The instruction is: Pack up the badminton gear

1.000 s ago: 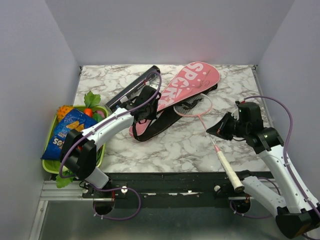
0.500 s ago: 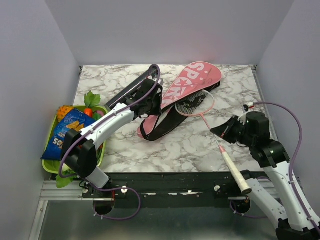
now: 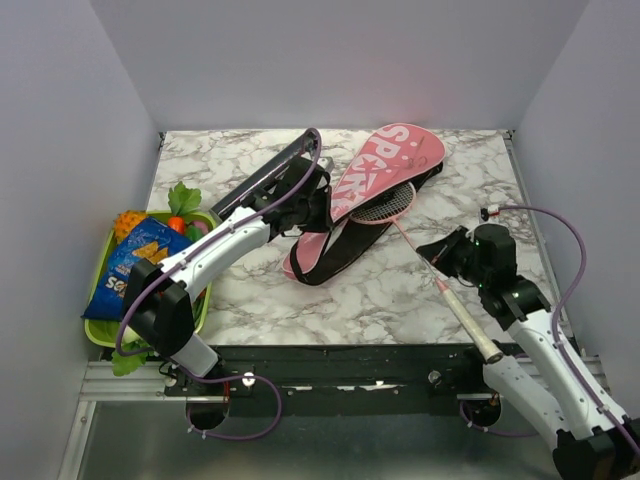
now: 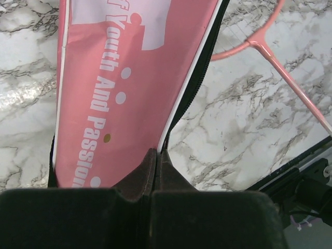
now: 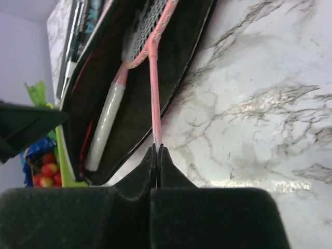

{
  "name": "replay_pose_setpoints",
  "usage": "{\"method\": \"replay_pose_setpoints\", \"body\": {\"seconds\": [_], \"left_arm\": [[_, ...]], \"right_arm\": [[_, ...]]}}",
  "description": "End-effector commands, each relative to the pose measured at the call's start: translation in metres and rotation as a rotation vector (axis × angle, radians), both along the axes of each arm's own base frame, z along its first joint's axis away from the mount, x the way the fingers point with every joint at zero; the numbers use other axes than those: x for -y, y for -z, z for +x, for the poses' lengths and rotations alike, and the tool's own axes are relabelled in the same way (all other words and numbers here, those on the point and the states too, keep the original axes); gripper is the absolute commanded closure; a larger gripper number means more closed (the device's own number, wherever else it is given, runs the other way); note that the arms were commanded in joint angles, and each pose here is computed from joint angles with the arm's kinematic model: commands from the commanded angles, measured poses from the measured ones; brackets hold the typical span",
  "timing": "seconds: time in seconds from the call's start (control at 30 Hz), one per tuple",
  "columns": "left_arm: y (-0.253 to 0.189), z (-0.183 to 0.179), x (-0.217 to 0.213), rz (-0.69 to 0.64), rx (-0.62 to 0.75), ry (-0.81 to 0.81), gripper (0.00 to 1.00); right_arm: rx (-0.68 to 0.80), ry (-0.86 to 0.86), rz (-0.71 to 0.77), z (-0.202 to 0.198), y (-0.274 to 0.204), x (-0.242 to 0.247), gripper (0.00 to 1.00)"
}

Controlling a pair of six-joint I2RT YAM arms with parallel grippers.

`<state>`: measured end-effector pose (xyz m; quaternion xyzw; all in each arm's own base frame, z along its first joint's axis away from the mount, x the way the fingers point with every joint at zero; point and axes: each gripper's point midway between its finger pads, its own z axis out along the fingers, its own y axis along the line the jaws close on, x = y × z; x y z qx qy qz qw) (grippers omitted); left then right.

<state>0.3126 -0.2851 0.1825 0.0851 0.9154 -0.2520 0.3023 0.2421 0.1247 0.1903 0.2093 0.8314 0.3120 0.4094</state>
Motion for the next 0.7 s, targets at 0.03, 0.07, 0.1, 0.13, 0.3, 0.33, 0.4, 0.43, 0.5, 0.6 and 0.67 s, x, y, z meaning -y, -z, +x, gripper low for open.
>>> {"method": "replay_pose_setpoints", "body": {"seconds": [0.03, 0.07, 0.1, 0.13, 0.3, 0.33, 0.4, 0.43, 0.5, 0.6, 0.67], "left_arm": [[-0.028, -0.016, 0.019, -0.081, 0.033, 0.026, 1.0], [-0.026, -0.016, 0.02, -0.068, 0.037, 0.015, 1.0], [-0.025, -0.02, 0.024, -0.064, 0.035, 0.02, 1.0], [-0.022, -0.022, 0.025, -0.056, 0.03, 0.018, 1.0], [-0.016, -0.029, 0.03, -0.056, 0.019, -0.008, 1.0], [-0.014, -0.03, 0.03, -0.054, 0.015, -0.013, 1.0], [-0.012, -0.028, 0.029, -0.043, 0.015, -0.02, 1.0], [-0.01, -0.028, 0.029, -0.037, 0.013, -0.018, 1.0], [-0.009, -0.028, 0.029, -0.031, 0.014, -0.014, 1.0], [-0.004, -0.021, 0.025, -0.001, 0.035, -0.038, 1.0], [-0.001, -0.018, 0.024, 0.016, 0.043, -0.041, 1.0]], "right_arm": [[0.069, 0.207, -0.036, 0.047, 0.008, 0.022, 0.99], [0.053, 0.23, -0.05, 0.051, 0.013, 0.025, 0.99], [0.015, 0.248, -0.077, 0.056, 0.026, 0.027, 0.99], [0.006, 0.284, -0.109, 0.06, 0.03, 0.034, 0.99], [-0.065, 0.354, -0.205, 0.076, 0.052, 0.047, 0.99], [-0.104, 0.345, -0.23, 0.079, 0.065, 0.046, 0.99], [-0.118, 0.29, -0.22, 0.086, 0.063, 0.034, 0.99], [-0.123, 0.258, -0.238, 0.087, 0.064, 0.031, 0.99], [-0.13, 0.185, -0.247, 0.093, 0.061, 0.02, 0.71], [-0.169, 0.054, -0.311, 0.089, 0.064, 0.011, 0.55], [-0.192, -0.047, -0.344, 0.083, 0.061, 0.003, 0.52]]}}
